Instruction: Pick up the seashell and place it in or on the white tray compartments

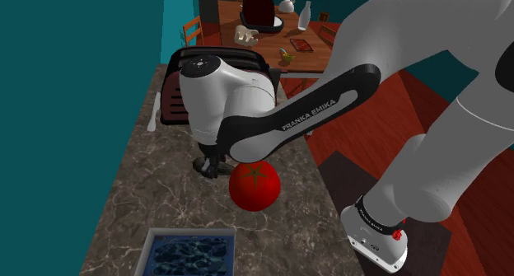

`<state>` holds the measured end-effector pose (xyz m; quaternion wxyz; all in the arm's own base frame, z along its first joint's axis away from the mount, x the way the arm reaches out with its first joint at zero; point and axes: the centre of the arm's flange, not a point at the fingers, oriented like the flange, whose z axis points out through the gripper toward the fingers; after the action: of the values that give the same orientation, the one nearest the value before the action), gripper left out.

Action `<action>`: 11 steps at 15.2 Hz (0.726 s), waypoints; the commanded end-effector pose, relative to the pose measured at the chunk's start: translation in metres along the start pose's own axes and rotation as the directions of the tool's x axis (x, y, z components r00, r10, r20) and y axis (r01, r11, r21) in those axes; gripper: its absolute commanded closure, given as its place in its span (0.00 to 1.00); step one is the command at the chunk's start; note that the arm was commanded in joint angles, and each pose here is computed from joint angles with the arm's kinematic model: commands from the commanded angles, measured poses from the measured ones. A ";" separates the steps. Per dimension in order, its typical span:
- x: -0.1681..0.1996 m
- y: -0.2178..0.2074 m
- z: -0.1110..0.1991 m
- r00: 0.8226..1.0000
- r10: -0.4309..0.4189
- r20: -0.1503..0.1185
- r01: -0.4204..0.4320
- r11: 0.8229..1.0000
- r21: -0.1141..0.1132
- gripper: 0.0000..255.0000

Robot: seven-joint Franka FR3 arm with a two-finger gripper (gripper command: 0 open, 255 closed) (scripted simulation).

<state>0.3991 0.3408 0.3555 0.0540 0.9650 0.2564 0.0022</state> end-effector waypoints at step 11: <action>-0.001 0.004 -0.037 1.000 0.000 0.000 0.000 1.000 0.000 1.00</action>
<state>0.3992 0.3407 0.3865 0.0540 0.9650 0.2565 0.0025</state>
